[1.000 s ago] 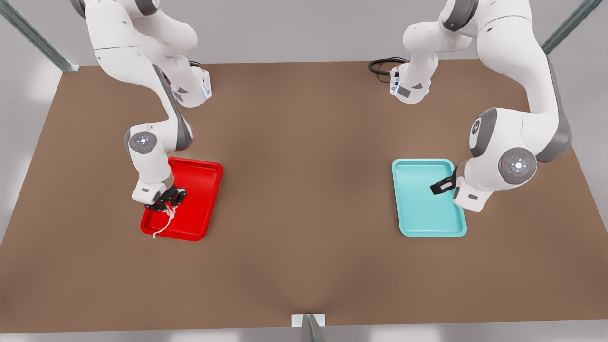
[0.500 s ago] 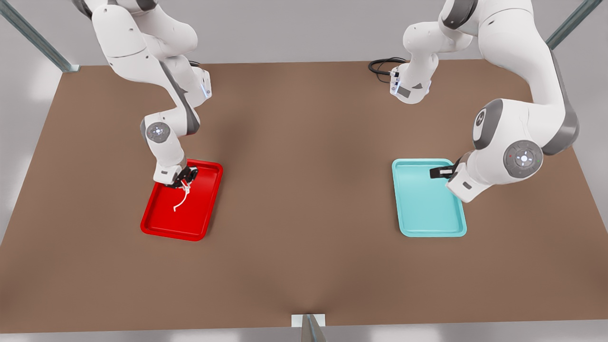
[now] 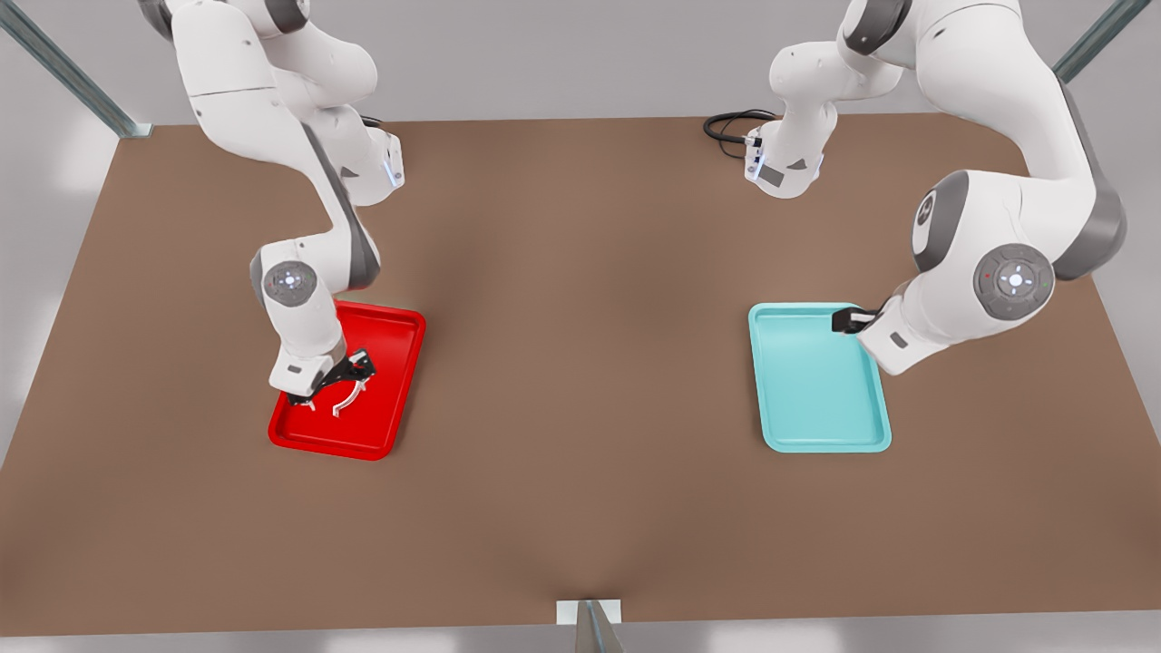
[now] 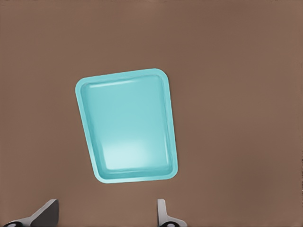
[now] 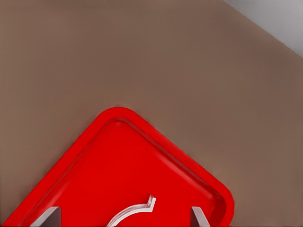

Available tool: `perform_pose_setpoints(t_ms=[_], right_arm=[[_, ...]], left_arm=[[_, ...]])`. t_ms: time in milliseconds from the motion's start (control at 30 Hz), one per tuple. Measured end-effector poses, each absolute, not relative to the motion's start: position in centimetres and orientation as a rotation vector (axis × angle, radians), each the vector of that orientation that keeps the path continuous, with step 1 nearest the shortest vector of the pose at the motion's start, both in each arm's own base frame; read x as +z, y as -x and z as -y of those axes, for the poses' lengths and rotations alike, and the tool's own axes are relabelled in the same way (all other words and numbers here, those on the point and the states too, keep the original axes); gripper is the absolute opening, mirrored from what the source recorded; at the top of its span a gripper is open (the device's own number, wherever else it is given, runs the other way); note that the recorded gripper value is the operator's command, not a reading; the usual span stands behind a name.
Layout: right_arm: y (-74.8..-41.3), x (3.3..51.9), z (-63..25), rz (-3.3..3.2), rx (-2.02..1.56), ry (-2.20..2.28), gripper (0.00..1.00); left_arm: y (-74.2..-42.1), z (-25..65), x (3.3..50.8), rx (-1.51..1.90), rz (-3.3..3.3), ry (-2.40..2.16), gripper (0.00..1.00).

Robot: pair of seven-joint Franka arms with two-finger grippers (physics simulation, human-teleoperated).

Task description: Take the drainage pipe clamp from the left arm, pass it to the right arm, and place it in the plate on the right side

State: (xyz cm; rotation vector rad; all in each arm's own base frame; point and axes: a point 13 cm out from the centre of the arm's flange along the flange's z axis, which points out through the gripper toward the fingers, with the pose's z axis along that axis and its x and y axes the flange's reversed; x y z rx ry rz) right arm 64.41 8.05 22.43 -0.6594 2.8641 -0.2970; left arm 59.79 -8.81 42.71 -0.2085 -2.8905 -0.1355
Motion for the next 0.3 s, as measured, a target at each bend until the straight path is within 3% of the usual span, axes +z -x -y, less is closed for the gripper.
perform_pose_setpoints(t_ms=[33,67,100,200,300], right_arm=[[-69.2,28.1,-6.4,-2.877,-0.298,0.529,1.0],[-71.8,33.6,-4.0,-2.893,-0.291,0.412,1.0],[-71.6,37.6,-1.7,-2.929,-0.276,0.326,1.0],[-65.2,44.3,2.2,-3.069,-0.207,0.19,1.0],[-60.0,44.8,3.0,-3.218,-0.164,0.15,1.0]], left_arm=[[-59.8,8.5,42.8,-0.132,2.888,0.211,1.0],[-59.6,8.4,42.8,-0.131,2.88,0.217,1.0],[-59.5,8.3,42.8,-0.13,2.872,0.223,1.0],[-58.8,8.3,42.8,-0.132,2.842,0.245,1.0],[-58.3,8.0,42.7,-0.129,2.818,0.256,1.0]])
